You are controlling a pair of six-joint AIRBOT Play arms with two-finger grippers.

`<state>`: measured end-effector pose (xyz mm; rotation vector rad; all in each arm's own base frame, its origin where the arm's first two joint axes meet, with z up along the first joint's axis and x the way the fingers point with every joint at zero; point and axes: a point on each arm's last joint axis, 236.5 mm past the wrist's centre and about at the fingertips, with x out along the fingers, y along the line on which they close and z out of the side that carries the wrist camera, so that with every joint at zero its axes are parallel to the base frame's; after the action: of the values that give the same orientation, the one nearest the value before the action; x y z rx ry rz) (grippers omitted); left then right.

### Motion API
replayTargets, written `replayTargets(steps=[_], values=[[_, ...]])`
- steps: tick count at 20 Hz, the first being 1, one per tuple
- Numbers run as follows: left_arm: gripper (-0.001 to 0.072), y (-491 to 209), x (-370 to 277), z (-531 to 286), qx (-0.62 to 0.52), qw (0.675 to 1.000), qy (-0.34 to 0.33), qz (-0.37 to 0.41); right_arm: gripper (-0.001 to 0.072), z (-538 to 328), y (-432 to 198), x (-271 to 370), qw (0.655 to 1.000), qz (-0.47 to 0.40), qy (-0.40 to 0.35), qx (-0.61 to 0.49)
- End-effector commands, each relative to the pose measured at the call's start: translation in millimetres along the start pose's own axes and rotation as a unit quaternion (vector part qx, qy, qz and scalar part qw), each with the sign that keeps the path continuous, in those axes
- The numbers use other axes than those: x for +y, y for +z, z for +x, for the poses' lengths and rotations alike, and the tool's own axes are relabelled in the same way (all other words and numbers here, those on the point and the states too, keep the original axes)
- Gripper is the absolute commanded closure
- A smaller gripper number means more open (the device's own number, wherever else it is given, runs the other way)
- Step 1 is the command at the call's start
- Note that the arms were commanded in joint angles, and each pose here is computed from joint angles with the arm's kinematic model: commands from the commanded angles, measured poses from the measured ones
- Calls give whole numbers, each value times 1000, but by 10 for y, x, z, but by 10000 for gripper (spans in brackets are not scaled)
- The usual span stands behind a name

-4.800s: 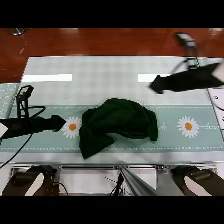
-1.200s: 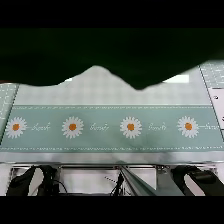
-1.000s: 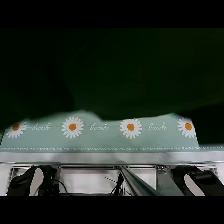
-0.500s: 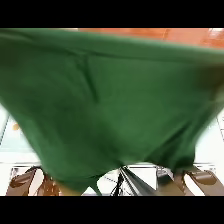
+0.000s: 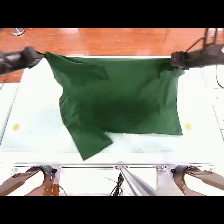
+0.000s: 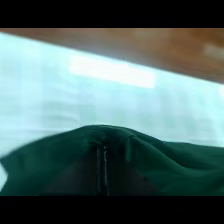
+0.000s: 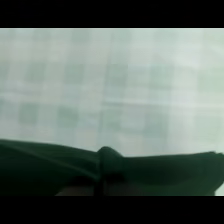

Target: Fold the shirts.

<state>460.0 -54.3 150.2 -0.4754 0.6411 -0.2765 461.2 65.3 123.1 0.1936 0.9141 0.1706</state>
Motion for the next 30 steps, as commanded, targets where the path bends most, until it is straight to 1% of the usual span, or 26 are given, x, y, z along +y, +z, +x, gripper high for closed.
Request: replayTargets(steps=[1, 3, 4, 5, 6, 8, 9, 10, 11, 12, 13, 14, 17, 19, 20, 21, 24, 26, 30], values=[[689, -342, 207, 732, 54, 998, 3, -30, 672, 758, 250, -173, 994, 98, 49, 20], [683, -461, 203, 898, 71, 995, -10, -63, 664, 903, 369, -144, 976, 180, 121, 32], [549, -478, 187, 932, 73, 994, -17, -76, 502, 929, 417, -152, 965, 211, 150, 36], [229, -517, 162, 929, 82, 993, -22, -78, 197, 909, 487, -184, 958, 224, 177, 29], [-1, -606, 144, 896, 103, 992, -28, -69, 93, 853, 539, -268, 955, 225, 191, 19], [0, -913, 313, 714, 180, 983, -17, -46, 94, 660, 541, -575, 951, 245, 190, 18], [0, -1084, 469, 572, 224, 974, -5, -41, 94, 511, 438, -710, 954, 229, 190, 34], [0, -1274, 636, 381, 271, 961, 1, -47, 95, 350, 186, -845, 963, 186, 181, 74], [0, -1458, 776, 168, 312, 948, -6, -60, 95, 225, -168, -1084, 969, 158, 136, 134], [0, -1605, 875, -4, 335, 938, -14, -93, 95, 68, -527, -1449, 968, 155, 60, 188], [1, -1748, 943, -151, 346, 930, -27, -125, 95, -88, -771, -1741, 964, 163, 1, 208], [1, -1919, 1007, -279, 349, 923, -34, -160, 95, -201, -932, -1893, 963, 178, -27, 200], [1, -2588, 1144, -537, 366, 896, -21, -250, 95, -247, -1437, -1921, 959, 256, -31, 119], [1, -2798, 1181, -489, 347, 887, -10, -305, 95, -172, -1980, -1835, 944, 307, -36, 112], [1, -2820, 1138, -413, 329, 886, -18, -327, 95, -135, -2200, -1715, 938, 325, -25, 119], [1, -2819, 1075, -336, 312, 888, -31, -336, 95, -99, -2383, -1568, 937, 326, -9, 126], [1, -2759, 907, -128, 278, 902, -59, -324, 95, -72, -2572, -1291, 935, 331, 26, 122], [1, -2783, 859, -10, 276, 910, -50, -306, 96, -85, -2570, -1240, 934, 334, 32, 119], [3, -2922, 640, 190, 293, 909, -61, -289, 96, -82, -2561, -1243, 934, 336, 32, 117]])
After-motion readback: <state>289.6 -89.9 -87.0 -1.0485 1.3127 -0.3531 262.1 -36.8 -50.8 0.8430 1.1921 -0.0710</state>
